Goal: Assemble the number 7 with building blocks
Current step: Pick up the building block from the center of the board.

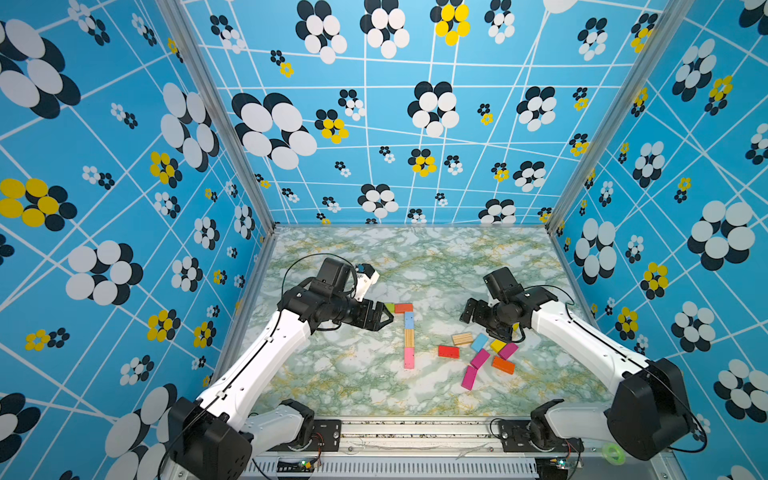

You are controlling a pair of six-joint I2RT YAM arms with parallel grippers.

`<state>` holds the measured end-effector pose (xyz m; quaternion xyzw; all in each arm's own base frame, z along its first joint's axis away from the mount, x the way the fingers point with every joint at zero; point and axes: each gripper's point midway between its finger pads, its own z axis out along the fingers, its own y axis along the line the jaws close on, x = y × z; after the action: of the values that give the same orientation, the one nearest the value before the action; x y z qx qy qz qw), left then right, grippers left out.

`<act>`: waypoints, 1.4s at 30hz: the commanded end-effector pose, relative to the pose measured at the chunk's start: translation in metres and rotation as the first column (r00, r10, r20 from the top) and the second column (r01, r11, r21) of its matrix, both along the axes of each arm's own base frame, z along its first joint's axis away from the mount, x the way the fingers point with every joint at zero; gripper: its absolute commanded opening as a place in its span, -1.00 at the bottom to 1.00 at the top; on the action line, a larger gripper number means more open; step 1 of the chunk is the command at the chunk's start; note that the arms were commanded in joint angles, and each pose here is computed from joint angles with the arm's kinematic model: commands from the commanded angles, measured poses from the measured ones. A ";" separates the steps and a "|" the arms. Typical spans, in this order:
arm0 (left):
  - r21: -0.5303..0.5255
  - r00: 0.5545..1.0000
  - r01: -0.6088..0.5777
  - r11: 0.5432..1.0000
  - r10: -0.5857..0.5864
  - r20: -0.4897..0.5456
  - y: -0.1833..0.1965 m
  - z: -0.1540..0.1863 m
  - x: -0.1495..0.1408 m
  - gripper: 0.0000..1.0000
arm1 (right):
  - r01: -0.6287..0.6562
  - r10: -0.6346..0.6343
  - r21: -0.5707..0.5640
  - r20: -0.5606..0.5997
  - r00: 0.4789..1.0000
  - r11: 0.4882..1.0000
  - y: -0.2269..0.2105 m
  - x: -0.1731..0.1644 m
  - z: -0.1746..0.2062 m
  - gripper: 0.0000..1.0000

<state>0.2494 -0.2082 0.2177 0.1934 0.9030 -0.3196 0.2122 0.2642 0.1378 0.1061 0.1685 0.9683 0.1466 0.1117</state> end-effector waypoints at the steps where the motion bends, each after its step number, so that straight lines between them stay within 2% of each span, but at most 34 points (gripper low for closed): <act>1: 0.052 0.998 0.043 0.998 -0.046 0.053 -0.009 0.005 0.027 0.77 | -0.010 0.009 0.020 0.021 1.000 1.000 0.004 0.009 0.011 0.97; 6: 0.090 0.993 0.092 0.992 -0.098 0.067 -0.022 -0.019 0.066 0.77 | 0.037 -0.037 0.050 0.007 0.999 0.998 0.007 0.010 0.006 0.92; 10: 0.077 0.991 0.098 0.992 -0.105 0.082 -0.016 -0.033 0.076 0.78 | 0.057 -0.056 0.070 -0.017 0.998 0.996 0.008 0.004 -0.002 0.85; 13: 0.020 0.993 0.050 0.999 -0.051 0.104 -0.004 -0.034 0.082 0.77 | 0.032 -0.032 0.015 0.009 0.999 0.999 -0.001 0.003 -0.002 0.85; 16: 0.009 0.991 0.021 1.000 -0.022 0.131 0.005 -0.037 0.084 0.77 | -0.114 0.118 -0.051 0.093 0.989 0.992 -0.002 0.015 0.015 0.89; 18: 0.040 0.991 0.013 0.999 -0.018 0.135 0.009 -0.038 0.084 0.77 | -0.288 0.301 -0.109 0.145 0.942 0.952 0.004 0.023 0.024 0.95; 20: 0.041 0.988 0.008 0.999 -0.014 0.152 0.010 -0.034 0.085 0.77 | -0.453 0.488 -0.202 0.193 0.851 0.869 0.007 0.030 0.033 0.98; 23: 0.053 0.985 -0.005 0.999 -0.004 0.173 0.015 -0.029 0.085 0.78 | -0.643 0.755 -0.403 0.258 0.602 0.651 0.007 0.035 0.041 0.99; 24: 0.053 0.984 -0.010 0.999 0.001 0.177 0.017 -0.029 0.085 0.78 | -0.676 0.828 -0.485 0.253 0.500 0.555 0.006 0.037 0.043 0.98; 26: 0.055 0.984 -0.013 0.998 0.003 0.178 0.018 -0.029 0.085 0.78 | -0.684 0.903 -0.594 0.222 0.367 0.424 0.003 0.043 0.044 0.97; 27: 0.055 0.984 -0.011 0.998 0.002 0.178 0.017 -0.029 0.085 0.78 | -0.709 0.939 -0.617 0.198 0.280 0.341 0.008 0.042 0.043 0.98; 30: 0.058 0.986 -0.007 0.998 -0.002 0.167 0.017 -0.033 0.085 0.79 | -0.826 0.995 -0.562 0.102 -0.003 0.055 0.020 0.019 0.028 0.91; 31: 0.062 0.986 -0.009 0.998 -0.001 0.166 0.018 -0.034 0.085 0.79 | -0.841 0.997 -0.541 0.059 -0.053 -0.013 0.018 0.016 0.022 0.88; 34: 0.064 0.987 -0.008 0.998 -0.002 0.159 0.017 -0.036 0.085 0.79 | -0.853 0.992 -0.506 -0.058 -0.112 -0.126 0.005 0.017 0.006 0.85; 37: 0.064 0.987 -0.009 0.998 -0.002 0.159 0.018 -0.036 0.085 0.79 | -0.846 0.982 -0.499 -0.108 -0.152 -0.186 -0.001 0.017 -0.005 0.78; 42: 0.069 0.988 -0.007 0.998 -0.004 0.154 0.018 -0.038 0.085 0.79 | -0.835 0.978 -0.508 -0.124 -0.169 -0.209 -0.003 0.021 -0.015 0.56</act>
<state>0.3343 -0.1947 0.1870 0.2205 0.8916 -0.2807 0.2786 0.2903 0.1432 0.1009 -0.6422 0.7463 -0.0005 0.1753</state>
